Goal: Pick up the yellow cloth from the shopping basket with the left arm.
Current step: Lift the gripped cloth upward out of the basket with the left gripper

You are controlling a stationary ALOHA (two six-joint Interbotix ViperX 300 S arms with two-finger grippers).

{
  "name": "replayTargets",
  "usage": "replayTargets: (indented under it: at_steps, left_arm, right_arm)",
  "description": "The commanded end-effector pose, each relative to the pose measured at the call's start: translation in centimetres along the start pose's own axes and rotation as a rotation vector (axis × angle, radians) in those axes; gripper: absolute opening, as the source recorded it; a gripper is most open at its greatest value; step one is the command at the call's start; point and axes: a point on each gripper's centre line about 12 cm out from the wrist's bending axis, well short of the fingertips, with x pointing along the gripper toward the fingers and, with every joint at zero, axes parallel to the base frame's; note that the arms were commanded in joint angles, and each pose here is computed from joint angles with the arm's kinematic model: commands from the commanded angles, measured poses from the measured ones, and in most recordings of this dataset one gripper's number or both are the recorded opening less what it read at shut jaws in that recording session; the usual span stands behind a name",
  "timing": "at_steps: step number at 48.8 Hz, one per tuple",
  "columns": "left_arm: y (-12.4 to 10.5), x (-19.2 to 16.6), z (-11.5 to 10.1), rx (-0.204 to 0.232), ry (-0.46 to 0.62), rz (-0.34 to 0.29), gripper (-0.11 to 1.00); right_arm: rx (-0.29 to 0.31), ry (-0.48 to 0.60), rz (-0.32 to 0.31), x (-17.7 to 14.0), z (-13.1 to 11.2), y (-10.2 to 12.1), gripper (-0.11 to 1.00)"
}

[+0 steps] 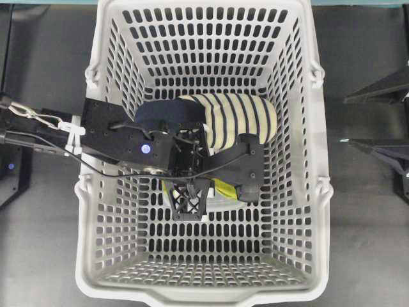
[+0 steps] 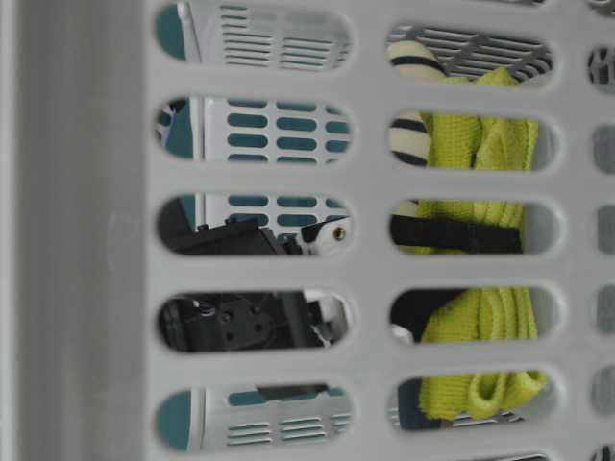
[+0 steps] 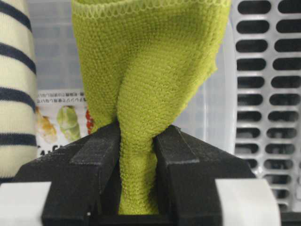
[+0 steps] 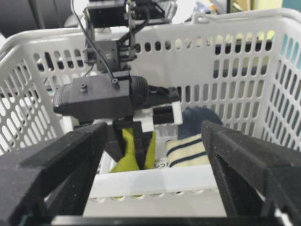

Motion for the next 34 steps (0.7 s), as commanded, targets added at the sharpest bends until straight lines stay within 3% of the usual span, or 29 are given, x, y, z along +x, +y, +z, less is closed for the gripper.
replayTargets:
  at_steps: [1, 21, 27, 34]
  left_arm:
    - [-0.2, -3.5, 1.9, 0.003, -0.08, -0.003, 0.15]
    - [0.5, -19.2, 6.7, -0.025, -0.152, 0.005, 0.15]
    - [1.0, -21.6, 6.9, -0.028, -0.147, 0.011, 0.15]
    - [1.4, -21.9, 7.0, -0.015, -0.144, 0.018, 0.15]
  right_arm:
    - [0.005, -0.015, -0.001, 0.1, 0.4, 0.0, 0.76]
    - [0.009, -0.038, 0.001, -0.3, 0.6, 0.0, 0.75]
    - [0.008, -0.038, 0.001, -0.4, 0.6, 0.0, 0.75]
    - [0.008, -0.041, 0.001, -0.4, 0.6, 0.0, 0.74]
